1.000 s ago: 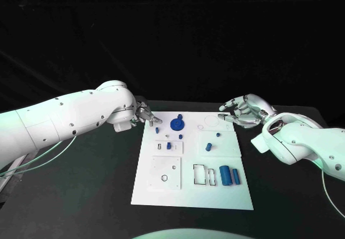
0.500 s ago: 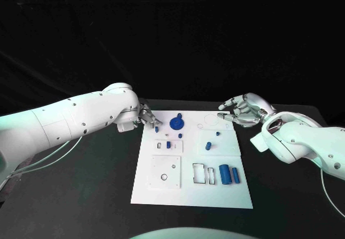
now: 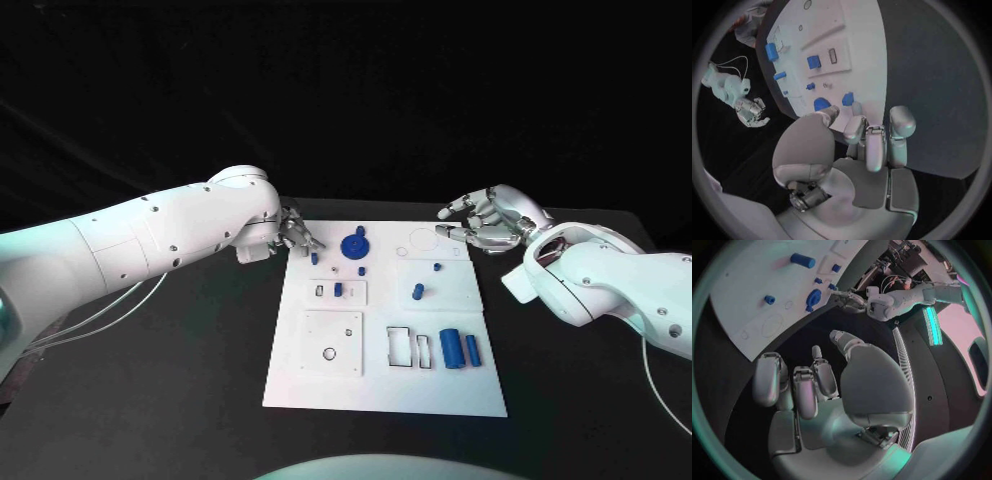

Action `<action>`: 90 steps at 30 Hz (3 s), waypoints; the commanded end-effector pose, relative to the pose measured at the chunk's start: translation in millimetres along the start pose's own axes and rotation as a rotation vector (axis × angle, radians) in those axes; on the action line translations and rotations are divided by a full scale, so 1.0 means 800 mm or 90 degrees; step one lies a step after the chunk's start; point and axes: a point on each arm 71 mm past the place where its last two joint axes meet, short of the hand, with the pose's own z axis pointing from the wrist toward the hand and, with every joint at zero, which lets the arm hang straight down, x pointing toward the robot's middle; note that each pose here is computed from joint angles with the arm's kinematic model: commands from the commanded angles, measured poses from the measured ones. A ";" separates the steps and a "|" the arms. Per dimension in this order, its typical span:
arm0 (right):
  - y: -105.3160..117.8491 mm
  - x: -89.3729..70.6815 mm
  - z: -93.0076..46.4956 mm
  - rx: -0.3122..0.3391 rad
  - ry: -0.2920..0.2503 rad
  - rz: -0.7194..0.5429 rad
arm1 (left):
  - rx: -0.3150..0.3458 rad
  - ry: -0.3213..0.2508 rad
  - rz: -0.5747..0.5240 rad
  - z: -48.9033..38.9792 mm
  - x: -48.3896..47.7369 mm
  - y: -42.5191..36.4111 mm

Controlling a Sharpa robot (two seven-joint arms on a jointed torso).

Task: Assemble the parts on the task board

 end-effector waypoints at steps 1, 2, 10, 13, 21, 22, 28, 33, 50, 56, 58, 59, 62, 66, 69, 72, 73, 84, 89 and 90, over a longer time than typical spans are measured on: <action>0.001 0.002 0.000 -0.006 0.003 -0.001 | 0.011 0.020 0.010 0.001 0.004 -0.0036; 0.001 0.002 0.000 -0.006 0.004 -0.001 | 0.011 0.021 0.010 0.001 0.004 -0.0037; 0.001 0.002 0.000 -0.004 0.004 -0.001 | 0.012 0.030 0.011 0.004 0.009 -0.0059; 0.001 0.002 0.001 -0.004 0.003 -0.001 | 0.012 0.033 0.011 0.005 0.010 -0.0067; 0.000 0.003 0.001 -0.001 0.004 -0.001 | 0.010 0.032 0.009 0.006 0.011 -0.0074; 0.000 0.003 0.001 -0.001 0.004 -0.001 | 0.010 0.032 0.009 0.006 0.011 -0.0074; 0.000 0.003 0.001 0.000 0.005 -0.001 | 0.011 0.030 0.004 0.006 0.012 -0.0080; 0.000 0.003 0.001 0.000 0.005 -0.001 | 0.014 0.032 -0.009 0.006 0.013 -0.0084; -0.003 0.004 0.002 0.007 0.011 0.000 | 0.046 0.030 -0.048 -0.012 0.020 -0.0031; -0.004 0.003 0.001 0.008 0.011 0.000 | 0.065 0.015 -0.064 -0.028 0.023 0.0047; -0.004 0.003 0.001 0.009 0.011 0.000 | 0.074 0.009 -0.069 -0.035 0.025 0.0067; -0.004 0.003 0.001 0.009 0.011 0.000 | 0.079 0.006 -0.071 -0.038 0.027 0.0075; -0.005 0.003 0.001 0.010 0.011 0.000 | 0.093 -0.001 -0.074 -0.046 0.033 0.0094; -0.005 0.003 0.000 0.011 0.012 0.000 | 0.111 -0.007 -0.074 -0.054 0.042 0.0104; -0.006 0.003 0.000 0.012 0.013 0.000 | 0.123 -0.015 -0.069 -0.058 0.051 0.0103; -0.006 0.004 0.000 0.012 0.013 0.000 | 0.130 -0.020 -0.064 -0.060 0.056 0.0095; -0.006 0.004 0.000 0.012 0.014 0.001 | 0.133 -0.021 -0.063 -0.060 0.059 0.0089; -0.007 0.006 0.000 0.014 0.016 0.001 | 0.134 -0.006 -0.037 -0.056 0.080 0.0043; -0.007 0.006 0.000 0.014 0.016 0.001 | 0.125 -0.005 -0.025 -0.053 0.082 0.0040; -0.007 0.006 0.000 0.014 0.016 0.002 | 0.124 -0.005 -0.023 -0.053 0.082 0.0041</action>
